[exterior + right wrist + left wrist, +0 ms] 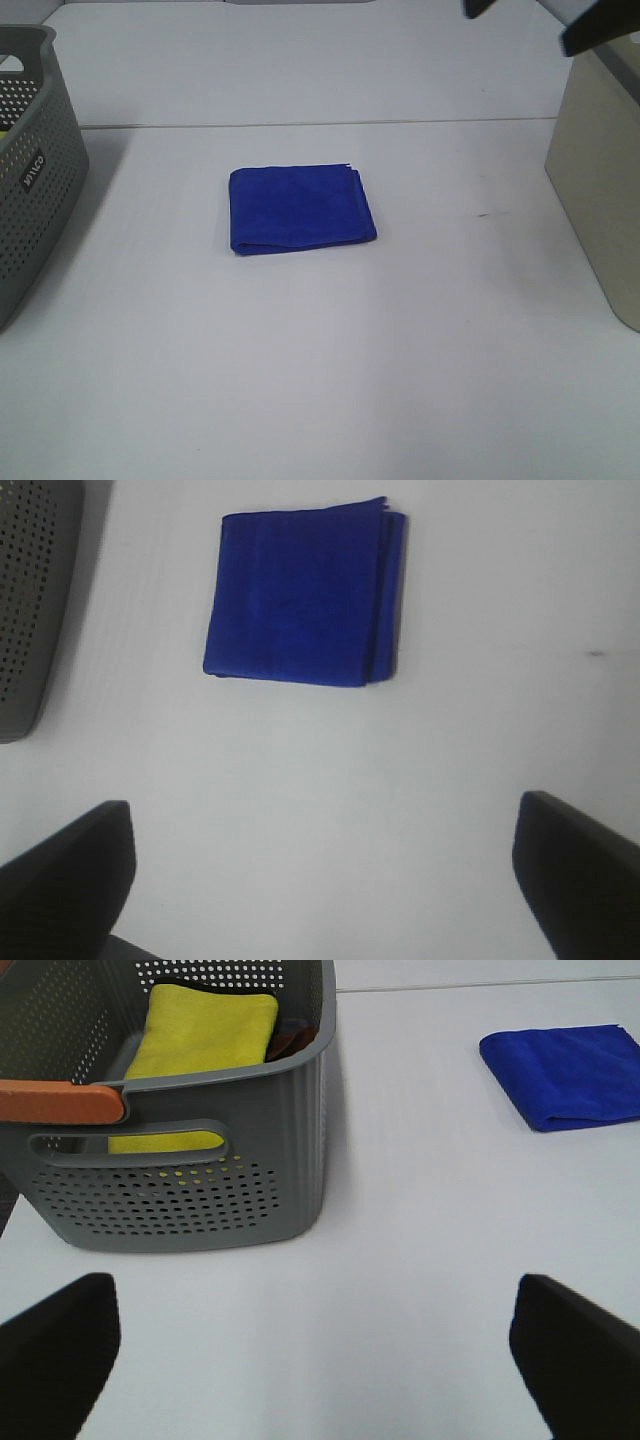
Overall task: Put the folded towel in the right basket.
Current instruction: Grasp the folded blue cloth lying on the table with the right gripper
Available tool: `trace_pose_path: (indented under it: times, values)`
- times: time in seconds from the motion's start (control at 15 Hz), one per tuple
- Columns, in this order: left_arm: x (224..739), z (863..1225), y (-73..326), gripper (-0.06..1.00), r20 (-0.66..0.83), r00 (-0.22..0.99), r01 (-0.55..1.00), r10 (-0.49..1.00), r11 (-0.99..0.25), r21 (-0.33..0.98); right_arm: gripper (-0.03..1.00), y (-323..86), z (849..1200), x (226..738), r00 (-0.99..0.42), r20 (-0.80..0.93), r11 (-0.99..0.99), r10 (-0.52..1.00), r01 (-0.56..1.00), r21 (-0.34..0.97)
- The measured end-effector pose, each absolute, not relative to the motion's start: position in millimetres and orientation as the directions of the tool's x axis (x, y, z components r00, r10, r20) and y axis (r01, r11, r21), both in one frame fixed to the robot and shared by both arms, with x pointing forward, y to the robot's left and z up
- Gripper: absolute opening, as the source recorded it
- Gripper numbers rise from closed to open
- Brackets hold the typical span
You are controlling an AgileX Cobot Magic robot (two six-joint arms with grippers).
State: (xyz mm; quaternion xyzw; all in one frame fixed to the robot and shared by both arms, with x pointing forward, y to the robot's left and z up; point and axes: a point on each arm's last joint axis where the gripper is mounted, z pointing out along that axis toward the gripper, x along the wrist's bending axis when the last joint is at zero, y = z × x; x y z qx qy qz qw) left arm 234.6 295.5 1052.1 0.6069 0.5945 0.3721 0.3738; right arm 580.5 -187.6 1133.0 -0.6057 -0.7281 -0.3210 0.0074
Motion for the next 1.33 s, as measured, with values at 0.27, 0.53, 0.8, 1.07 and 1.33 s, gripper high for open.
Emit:
trace_pose_path:
  times: [0.27,0.53,0.8,1.07,1.33]
  values:
    - [235,1052,295,0.99,0.007,0.016,0.443,1.000,-0.014,0.896,0.97,-151,1045,672,-0.273,0.465,0.122,0.842,0.936,0.329]
    - [235,1052,295,0.99,0.007,0.016,0.443,1.000,-0.014,0.896,0.97,-139,972,713,-0.244,0.487,0.136,0.839,0.960,0.245]
    - [235,1052,295,0.99,0.007,0.016,0.443,1.000,-0.014,0.896,0.97,-131,916,735,-0.209,0.519,0.128,0.829,0.974,0.188]
    - [235,1052,295,0.99,0.007,0.016,0.443,1.000,-0.014,0.896,0.95,-131,900,742,-0.200,0.512,0.104,0.835,0.972,0.209]
    - [235,1052,295,0.99,0.007,0.016,0.443,1.000,-0.014,0.896,0.94,-131,882,743,-0.183,0.514,0.098,0.838,0.977,0.188]
